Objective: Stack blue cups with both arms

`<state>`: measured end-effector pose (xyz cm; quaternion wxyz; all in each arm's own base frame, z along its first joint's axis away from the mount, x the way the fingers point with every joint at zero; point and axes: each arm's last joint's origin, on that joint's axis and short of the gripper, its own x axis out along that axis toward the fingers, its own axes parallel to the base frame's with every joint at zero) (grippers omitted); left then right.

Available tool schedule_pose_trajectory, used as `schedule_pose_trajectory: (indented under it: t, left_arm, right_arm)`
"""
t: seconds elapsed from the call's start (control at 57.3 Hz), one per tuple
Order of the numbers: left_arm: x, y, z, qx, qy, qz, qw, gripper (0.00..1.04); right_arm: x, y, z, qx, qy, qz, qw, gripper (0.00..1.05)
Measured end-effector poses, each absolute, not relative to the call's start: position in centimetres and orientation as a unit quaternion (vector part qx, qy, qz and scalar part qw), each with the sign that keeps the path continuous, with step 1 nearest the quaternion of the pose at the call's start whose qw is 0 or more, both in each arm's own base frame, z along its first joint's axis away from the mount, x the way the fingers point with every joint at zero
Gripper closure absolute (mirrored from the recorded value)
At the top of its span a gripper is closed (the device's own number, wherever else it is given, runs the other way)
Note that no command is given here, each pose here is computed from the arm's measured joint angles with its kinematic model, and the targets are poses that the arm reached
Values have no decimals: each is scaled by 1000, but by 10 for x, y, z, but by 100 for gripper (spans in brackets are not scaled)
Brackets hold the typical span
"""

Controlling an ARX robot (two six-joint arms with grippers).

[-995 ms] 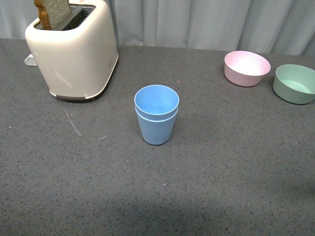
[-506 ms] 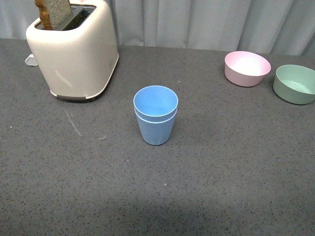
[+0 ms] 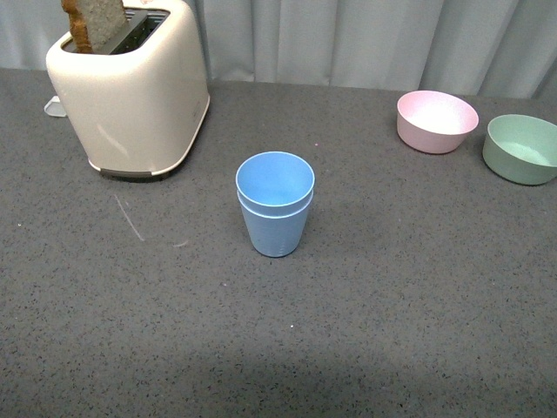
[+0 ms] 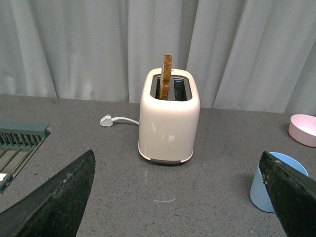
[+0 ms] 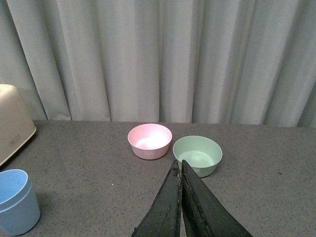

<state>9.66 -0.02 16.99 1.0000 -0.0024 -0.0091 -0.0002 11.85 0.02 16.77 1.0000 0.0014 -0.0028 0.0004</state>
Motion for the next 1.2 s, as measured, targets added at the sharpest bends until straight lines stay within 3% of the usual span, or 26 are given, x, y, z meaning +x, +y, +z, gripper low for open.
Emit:
schedule_pose_trajectory:
  t: [0.751,1.204]
  left_arm:
    - [97,0,170,-3,-9,-1,1000,7]
    - [97,0,170,-2,-9,0,1000,7]
  right_arm:
    - [98,0,165,1,-1,2,1000,104]
    - [98,0,165,1,-1,2,1000,29]
